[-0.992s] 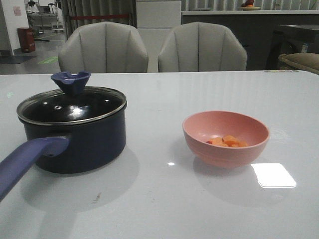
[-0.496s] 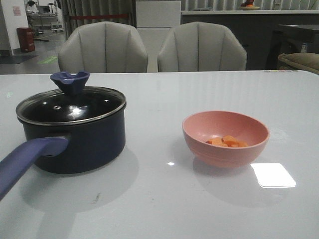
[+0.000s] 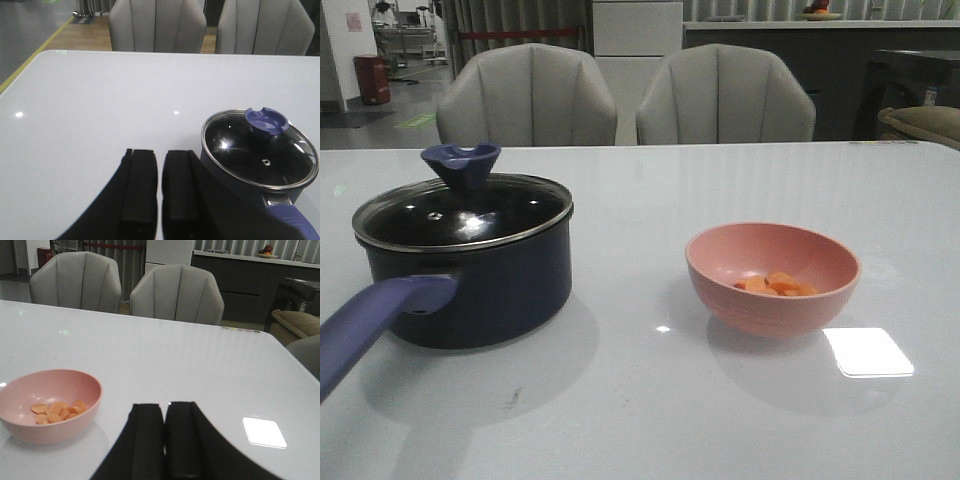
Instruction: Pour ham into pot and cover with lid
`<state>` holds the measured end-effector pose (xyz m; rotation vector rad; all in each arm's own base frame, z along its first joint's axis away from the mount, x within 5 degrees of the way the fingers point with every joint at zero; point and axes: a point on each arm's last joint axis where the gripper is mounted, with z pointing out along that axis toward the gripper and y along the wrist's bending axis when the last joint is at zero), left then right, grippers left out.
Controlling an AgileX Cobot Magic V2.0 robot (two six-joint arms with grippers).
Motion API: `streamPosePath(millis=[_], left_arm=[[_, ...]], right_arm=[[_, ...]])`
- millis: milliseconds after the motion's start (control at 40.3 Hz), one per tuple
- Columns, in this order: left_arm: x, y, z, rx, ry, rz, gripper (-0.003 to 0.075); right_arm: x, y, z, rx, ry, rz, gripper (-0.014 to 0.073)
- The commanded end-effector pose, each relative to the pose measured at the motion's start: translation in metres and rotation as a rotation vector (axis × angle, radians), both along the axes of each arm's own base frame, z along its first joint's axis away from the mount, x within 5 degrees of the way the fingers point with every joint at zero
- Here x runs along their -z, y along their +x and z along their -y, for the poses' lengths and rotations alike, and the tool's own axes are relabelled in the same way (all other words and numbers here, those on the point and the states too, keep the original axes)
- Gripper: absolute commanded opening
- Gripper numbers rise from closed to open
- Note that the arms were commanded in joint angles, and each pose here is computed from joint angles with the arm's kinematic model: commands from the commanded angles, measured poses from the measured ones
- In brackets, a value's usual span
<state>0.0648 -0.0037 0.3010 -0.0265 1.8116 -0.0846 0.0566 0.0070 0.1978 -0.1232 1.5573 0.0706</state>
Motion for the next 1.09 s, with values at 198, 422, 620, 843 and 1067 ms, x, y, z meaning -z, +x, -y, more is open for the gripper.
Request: streamPosePath(millis=[198,422,620,843,1067], left_arm=[[-0.004,0.007,0.0,-0.01,-0.021,0.062,0.0137],[-0.004,0.008,0.0,-0.01,-0.021,0.062,0.0276],[-0.003,0.008,0.0,-0.009,-0.023,0.053,0.0597],[-0.005,0.02,0.001,0.003,-0.034,-0.074,0.0642],[-0.032,0.055,0.01,0.07,-0.028,-0.274,0.0638]], right_arm=[[-0.012,-0.003,0.001,0.006,0.008,0.112,0.0147],[-0.012,-0.003,0.001,0.006,0.008,0.112,0.0147],[-0.012,-0.003,0.001,0.006,0.008,0.112,0.0147],[-0.012,-0.003,0.001,0.006,0.008,0.112,0.0147],[-0.012,-0.003,0.001,0.006,0.008,0.112,0.0147]])
